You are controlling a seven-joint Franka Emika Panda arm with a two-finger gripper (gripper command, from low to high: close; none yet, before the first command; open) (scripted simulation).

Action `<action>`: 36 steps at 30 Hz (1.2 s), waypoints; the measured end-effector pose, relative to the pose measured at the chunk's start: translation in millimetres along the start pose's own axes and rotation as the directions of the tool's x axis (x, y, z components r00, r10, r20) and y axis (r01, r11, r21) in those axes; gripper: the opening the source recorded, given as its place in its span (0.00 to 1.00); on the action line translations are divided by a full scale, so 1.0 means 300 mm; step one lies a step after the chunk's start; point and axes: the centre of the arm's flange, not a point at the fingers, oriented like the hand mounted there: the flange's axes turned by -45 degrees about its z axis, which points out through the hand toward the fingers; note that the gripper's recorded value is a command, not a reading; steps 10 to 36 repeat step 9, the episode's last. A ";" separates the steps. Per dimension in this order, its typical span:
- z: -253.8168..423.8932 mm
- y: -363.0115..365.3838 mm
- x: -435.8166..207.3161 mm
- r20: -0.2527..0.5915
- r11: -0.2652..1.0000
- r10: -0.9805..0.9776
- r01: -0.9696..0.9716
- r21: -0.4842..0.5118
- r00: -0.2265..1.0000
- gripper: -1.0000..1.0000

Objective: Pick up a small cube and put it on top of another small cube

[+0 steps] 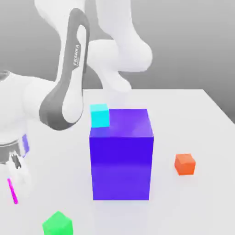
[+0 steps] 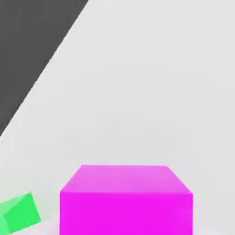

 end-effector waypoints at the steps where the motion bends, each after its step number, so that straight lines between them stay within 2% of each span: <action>1: -0.007 -0.058 -0.019 -0.002 0.998 -0.056 0.056 -0.003 0.998 0.00; 5: 0.139 -0.112 -0.037 -0.004 0.994 -0.108 0.108 -0.007 0.994 0.00; 6: 0.167 -0.113 -0.039 -0.004 0.994 -0.110 0.110 -0.007 0.994 1.00; 36: 0.167 -0.113 -0.039 -0.004 0.994 -0.110 0.110 -0.007 0.994 1.00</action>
